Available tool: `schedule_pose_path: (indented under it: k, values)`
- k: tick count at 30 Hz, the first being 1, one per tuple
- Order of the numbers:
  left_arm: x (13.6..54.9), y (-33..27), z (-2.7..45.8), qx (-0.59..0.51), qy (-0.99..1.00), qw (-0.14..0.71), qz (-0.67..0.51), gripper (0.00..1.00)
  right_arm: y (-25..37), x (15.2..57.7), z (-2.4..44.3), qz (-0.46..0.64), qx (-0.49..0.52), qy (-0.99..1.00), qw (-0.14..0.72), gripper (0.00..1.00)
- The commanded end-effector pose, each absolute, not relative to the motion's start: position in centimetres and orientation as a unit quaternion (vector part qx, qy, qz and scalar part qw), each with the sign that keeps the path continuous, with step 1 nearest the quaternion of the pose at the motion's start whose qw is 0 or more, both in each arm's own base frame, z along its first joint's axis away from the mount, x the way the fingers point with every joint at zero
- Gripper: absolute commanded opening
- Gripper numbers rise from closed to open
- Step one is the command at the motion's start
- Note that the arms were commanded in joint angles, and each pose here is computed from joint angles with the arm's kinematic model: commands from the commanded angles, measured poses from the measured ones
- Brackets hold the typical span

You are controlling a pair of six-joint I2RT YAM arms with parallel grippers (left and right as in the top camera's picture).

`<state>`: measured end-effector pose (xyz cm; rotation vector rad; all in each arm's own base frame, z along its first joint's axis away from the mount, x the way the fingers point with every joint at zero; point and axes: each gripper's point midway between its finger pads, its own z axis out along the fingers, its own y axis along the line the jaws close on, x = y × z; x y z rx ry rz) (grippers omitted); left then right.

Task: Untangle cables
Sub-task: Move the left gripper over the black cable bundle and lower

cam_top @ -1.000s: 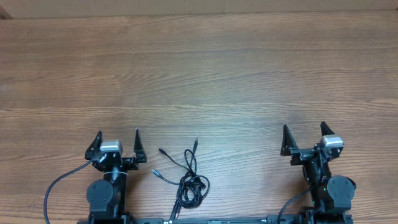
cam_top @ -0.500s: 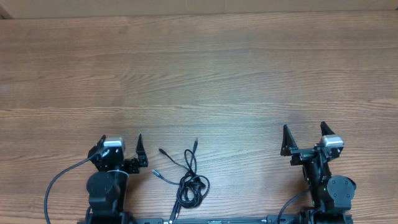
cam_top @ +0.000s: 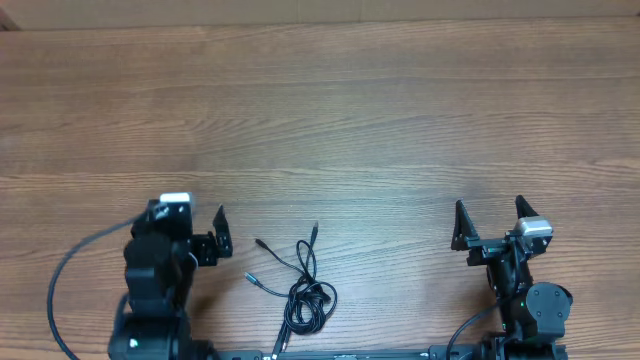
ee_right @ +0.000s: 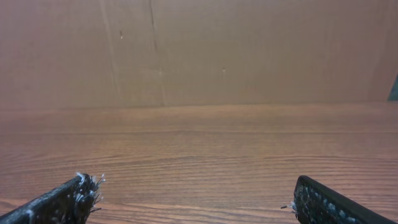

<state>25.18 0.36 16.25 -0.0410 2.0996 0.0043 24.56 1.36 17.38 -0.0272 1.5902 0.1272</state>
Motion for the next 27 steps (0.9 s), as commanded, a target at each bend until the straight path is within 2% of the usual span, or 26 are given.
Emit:
schedule_pose_path:
  k: [1,10,15,27]
  values:
    - [25.9,0.0,18.3,-0.011,0.879,0.476,-0.007,0.99,1.3,24.6,17.2,0.055,-0.010,0.713,0.699,1.00]
    - [26.6,-1.8,19.3,0.032,0.926,0.374,-0.046,0.99,1.3,24.6,17.2,0.055,-0.010,0.713,0.699,1.00]
    - [26.8,-4.1,19.3,0.105,0.933,0.330,-0.092,0.99,1.3,24.6,17.2,0.055,-0.010,0.713,0.699,1.00]
    - [24.4,-9.2,15.8,0.212,0.939,0.217,-0.165,1.00,1.3,24.6,17.2,0.055,-0.010,0.713,0.699,1.00]
